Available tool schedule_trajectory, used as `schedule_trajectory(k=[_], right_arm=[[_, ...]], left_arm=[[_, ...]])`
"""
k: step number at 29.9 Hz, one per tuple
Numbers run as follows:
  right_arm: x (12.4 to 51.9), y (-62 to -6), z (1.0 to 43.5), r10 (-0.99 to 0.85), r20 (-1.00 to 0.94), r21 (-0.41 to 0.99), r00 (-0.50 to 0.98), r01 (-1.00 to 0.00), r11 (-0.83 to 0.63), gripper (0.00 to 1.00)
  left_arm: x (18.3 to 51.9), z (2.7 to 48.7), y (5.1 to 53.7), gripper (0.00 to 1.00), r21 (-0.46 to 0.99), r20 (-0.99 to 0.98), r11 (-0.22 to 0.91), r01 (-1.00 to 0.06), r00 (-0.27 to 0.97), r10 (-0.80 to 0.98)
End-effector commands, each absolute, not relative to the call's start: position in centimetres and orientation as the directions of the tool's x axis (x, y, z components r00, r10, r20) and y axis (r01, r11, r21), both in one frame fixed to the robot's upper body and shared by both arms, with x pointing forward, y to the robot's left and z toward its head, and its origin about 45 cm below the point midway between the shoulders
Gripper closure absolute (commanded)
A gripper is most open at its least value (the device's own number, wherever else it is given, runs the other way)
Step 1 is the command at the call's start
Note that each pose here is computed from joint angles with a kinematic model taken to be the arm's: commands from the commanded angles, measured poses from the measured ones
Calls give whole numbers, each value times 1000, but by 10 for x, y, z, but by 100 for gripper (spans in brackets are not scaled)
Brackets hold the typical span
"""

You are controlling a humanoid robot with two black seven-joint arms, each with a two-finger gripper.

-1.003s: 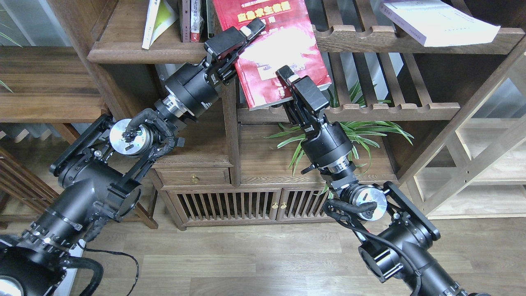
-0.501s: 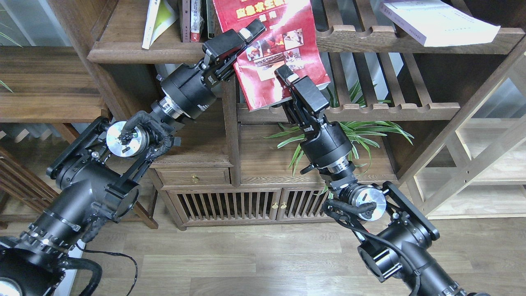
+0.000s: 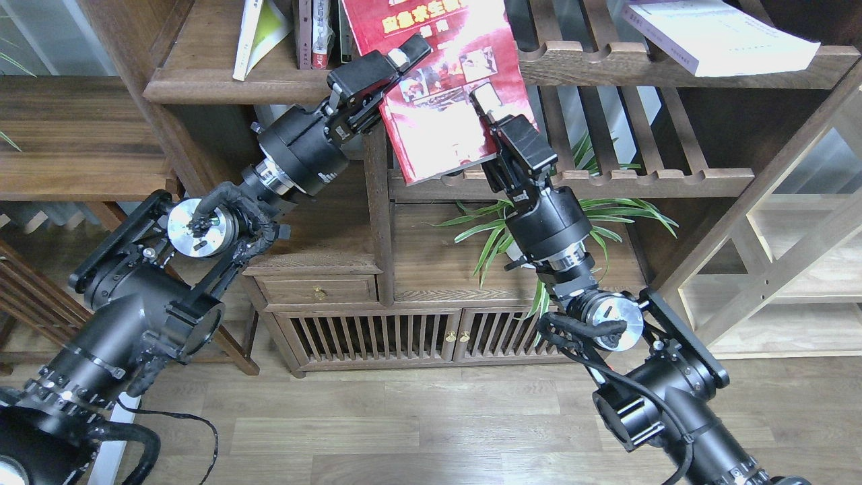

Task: Organize books on shelf
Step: 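Hold the red book with both grippers and lower it toward the middle shelf, then release the right gripper and carry the red book away with the left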

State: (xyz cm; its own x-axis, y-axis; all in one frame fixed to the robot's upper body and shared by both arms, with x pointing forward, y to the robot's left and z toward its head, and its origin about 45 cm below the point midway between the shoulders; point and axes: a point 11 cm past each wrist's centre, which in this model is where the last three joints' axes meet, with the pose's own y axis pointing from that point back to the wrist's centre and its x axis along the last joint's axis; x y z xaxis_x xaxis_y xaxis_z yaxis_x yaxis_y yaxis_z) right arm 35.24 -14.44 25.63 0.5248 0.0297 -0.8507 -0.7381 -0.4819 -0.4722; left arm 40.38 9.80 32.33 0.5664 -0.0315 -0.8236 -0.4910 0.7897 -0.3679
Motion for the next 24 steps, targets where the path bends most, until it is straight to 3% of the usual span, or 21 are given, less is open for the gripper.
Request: schedule_trajectory(k=[1, 12, 24], right_arm=[[354, -147, 257, 26, -849, -474, 527, -741, -475, 53], [359, -159, 257, 10, -851, -475, 525, -761, -443, 40], [364, -169, 249, -10, -862, -456, 506, -785, -420, 38]], left_arm=[[406, 323, 107, 97, -351, -819, 792, -499, 574, -1], [412, 327, 157, 97, -260, -778, 810, -526, 610, 147], [408, 337, 199, 96, -115, -674, 848, -518, 667, 316]])
